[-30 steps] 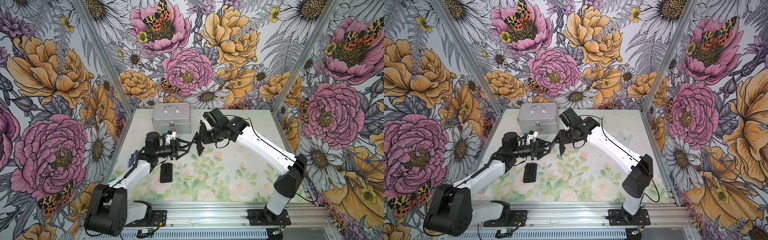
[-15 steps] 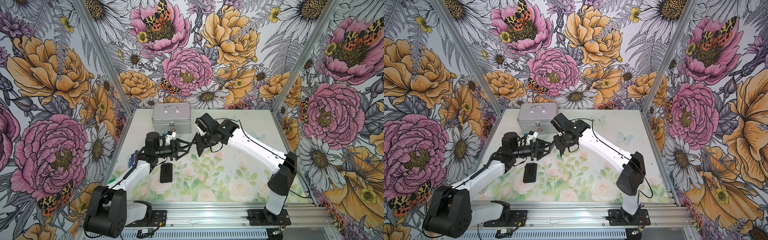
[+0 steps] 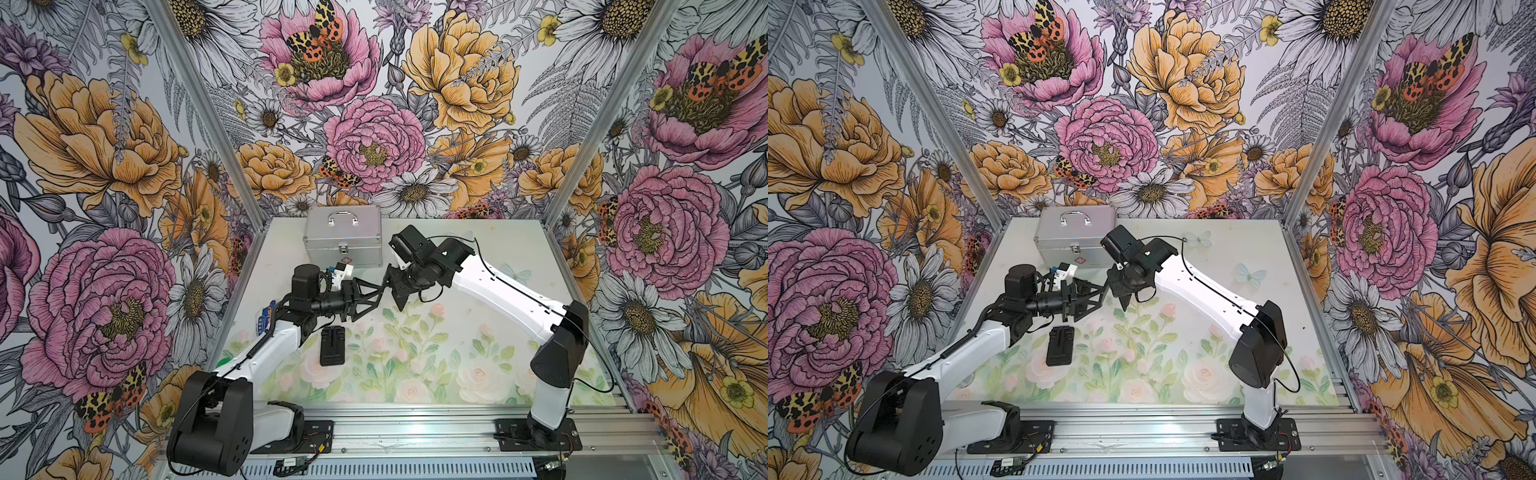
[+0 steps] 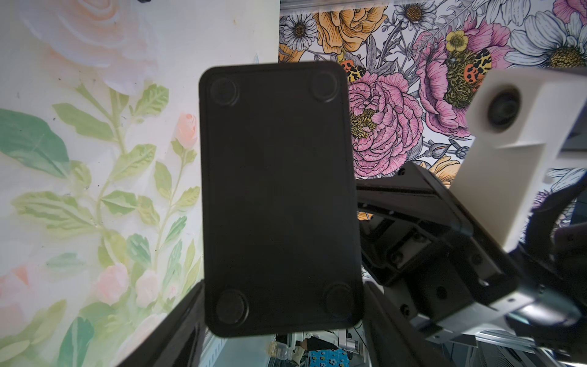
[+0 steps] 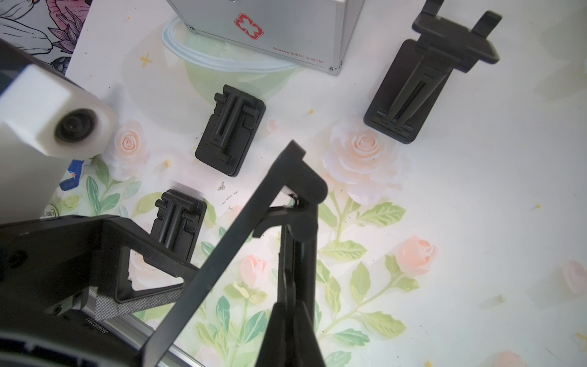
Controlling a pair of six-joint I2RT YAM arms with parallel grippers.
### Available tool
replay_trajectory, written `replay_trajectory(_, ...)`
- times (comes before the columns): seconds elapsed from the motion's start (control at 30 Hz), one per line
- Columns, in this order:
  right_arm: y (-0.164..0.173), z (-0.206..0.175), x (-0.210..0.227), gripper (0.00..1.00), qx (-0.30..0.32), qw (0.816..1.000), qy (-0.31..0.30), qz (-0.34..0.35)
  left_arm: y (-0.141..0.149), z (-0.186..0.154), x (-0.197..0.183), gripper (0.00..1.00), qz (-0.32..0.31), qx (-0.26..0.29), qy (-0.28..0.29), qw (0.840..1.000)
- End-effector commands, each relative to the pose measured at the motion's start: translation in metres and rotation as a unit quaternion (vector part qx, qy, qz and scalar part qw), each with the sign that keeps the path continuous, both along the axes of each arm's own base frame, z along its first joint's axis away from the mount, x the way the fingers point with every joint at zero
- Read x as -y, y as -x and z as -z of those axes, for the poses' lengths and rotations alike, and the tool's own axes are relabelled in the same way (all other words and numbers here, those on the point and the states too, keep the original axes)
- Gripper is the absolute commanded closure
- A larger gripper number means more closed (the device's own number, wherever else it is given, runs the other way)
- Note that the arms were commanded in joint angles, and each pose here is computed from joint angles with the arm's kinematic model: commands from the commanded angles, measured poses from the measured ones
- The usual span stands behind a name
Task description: Open the phone stand
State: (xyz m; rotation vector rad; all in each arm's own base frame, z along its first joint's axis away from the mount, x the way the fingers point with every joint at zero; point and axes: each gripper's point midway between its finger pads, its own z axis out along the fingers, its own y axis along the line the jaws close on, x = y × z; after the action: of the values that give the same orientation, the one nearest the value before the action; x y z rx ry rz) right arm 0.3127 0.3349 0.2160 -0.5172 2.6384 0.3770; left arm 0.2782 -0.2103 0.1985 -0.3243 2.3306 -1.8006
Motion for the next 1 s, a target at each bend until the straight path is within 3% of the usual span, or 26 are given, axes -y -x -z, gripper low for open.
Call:
replay_trajectory(0.0, 0.005, -0.009, 0.001, 1.0, 0.013, 1.0, -0.002, -0.014, -0.01, -0.025, -0.006, 0.54, -0.008, 0.057, 0.001, 0.998)
replay_trajectory(0.53, 0.06, -0.049, -0.012, 1.0, 0.013, 0.992, -0.061, -0.107, -0.06, -0.014, -0.042, 0.54, -0.061, 0.062, -0.02, 0.996)
replay_trajectory(0.97, 0.1, -0.062, -0.048, 1.0, -0.007, 0.978, -0.1, -0.182, -0.08, 0.001, -0.045, 0.55, -0.055, 0.051, -0.025, 0.997)
